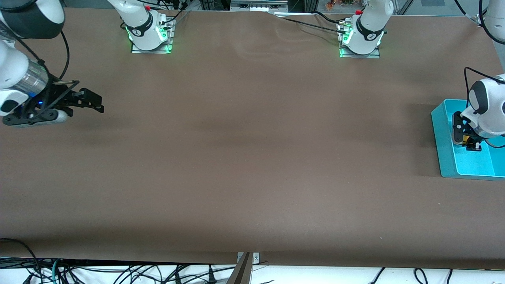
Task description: Wind and store yellow beetle car
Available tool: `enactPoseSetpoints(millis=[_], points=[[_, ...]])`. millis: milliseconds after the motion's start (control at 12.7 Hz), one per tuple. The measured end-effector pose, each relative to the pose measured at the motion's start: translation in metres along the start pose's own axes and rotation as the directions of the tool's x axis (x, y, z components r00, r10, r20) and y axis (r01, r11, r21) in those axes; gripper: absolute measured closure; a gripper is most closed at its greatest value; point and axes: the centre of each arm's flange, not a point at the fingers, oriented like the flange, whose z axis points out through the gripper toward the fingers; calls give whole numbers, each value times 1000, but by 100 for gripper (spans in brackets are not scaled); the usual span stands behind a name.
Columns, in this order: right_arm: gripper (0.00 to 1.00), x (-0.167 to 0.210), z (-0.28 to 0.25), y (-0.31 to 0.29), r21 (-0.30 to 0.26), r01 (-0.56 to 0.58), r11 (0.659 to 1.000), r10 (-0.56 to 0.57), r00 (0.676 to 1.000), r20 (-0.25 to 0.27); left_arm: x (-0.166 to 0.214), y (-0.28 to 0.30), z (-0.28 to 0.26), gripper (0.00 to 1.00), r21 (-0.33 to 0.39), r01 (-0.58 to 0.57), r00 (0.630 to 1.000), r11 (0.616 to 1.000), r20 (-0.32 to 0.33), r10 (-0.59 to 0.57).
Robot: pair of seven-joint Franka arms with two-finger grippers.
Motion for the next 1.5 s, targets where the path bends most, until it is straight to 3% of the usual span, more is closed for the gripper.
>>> enactPoseSetpoints(millis=[237,316,553,711,789,947,1184,1500], points=[[0,-8,0,21,-4,18,1000,-17,999,42,-12,-7,-25,4,32,24,1000,999,15,-24],[0,-9,-1,29,-4,12,1000,-12,999,42,-16,-8,-44,0,17,63,998,998,-8,-63],[0,-9,-6,30,-6,12,1000,-11,999,31,-14,-10,-143,0,-81,185,963,979,-181,-197],[0,-8,-12,28,-8,16,1000,-16,1000,19,-1,-9,-206,0,-106,285,903,953,-303,-304],[0,-8,-13,28,-8,16,1000,-16,1000,17,7,-8,-229,0,-126,362,866,924,-322,-383],[0,-8,-14,28,-9,17,1000,-16,1000,15,32,-11,-266,0,-197,520,761,831,-336,-555],[0,-7,-14,28,-9,17,1000,-16,1000,14,92,-28,-318,0,-261,698,599,667,-296,-744],[0,-7,-19,26,-9,20,1000,-20,1000,4,189,-41,-386,0,-333,855,344,397,-209,-915]])
